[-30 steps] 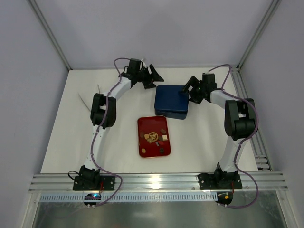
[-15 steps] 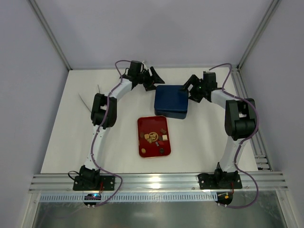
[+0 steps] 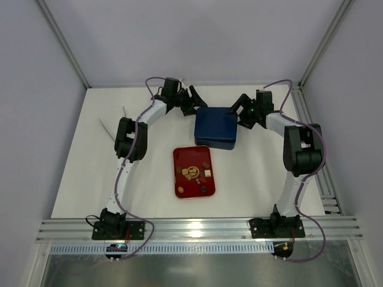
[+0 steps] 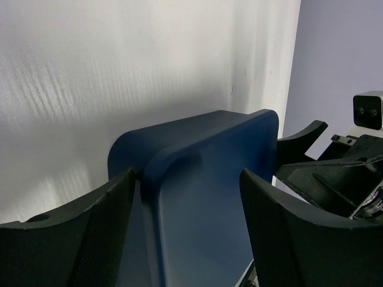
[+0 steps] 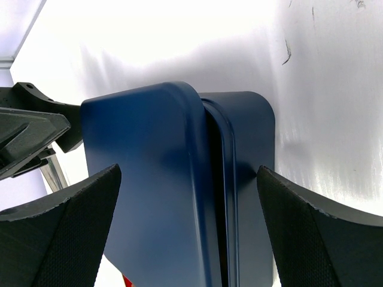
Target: Pack the chocolate
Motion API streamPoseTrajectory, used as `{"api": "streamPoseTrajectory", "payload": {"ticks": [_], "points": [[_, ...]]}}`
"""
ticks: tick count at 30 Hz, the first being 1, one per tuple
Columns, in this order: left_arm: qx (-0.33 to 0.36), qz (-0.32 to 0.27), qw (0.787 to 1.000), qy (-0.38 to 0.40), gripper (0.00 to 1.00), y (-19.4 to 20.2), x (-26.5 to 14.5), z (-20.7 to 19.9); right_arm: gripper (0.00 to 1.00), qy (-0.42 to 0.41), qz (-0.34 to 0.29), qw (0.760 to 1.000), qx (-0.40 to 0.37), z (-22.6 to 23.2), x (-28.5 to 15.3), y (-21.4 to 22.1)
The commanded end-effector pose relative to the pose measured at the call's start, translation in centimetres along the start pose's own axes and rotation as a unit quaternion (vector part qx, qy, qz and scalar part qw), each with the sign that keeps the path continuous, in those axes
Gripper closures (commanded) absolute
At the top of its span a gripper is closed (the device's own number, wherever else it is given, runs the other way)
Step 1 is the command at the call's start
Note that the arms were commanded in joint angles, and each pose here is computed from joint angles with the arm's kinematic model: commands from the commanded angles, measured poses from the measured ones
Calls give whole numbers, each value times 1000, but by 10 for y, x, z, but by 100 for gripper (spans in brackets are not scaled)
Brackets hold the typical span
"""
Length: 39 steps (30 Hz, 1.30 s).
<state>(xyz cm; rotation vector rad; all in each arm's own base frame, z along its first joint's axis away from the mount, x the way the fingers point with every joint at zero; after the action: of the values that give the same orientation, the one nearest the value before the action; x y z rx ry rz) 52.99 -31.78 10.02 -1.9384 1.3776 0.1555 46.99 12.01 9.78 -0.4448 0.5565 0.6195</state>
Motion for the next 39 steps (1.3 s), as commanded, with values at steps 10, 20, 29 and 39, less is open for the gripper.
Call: {"api": "streamPoseTrajectory", "payload": {"ticks": [10, 20, 29, 39], "points": [[57, -42, 996, 49, 31, -32, -34, -61, 6, -35, -18, 999, -22, 22, -8, -10], [54, -31, 996, 57, 31, -27, -34, -65, 6, -38, -20, 999, -24, 23, -14, -8], [51, -18, 998, 36, 32, -20, -29, -54, 6, -41, -25, 999, -26, 26, -25, -5], [62, -32, 998, -2, 32, -26, -39, -50, 6, -22, -19, 999, -28, 23, -31, 0]]}}
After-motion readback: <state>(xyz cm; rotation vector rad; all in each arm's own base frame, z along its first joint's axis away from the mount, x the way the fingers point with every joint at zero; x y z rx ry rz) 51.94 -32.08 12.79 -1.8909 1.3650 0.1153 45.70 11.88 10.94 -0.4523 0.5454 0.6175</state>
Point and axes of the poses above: each gripper's point midway between its finger pads, its own x axis out along the fingers, its own z axis along the line the jaws close on, y = z × x, the point moved 3 cm from there along -x, back along the fingers, and after that the axes turned 15 degrees about x, right-handed, at the moved point
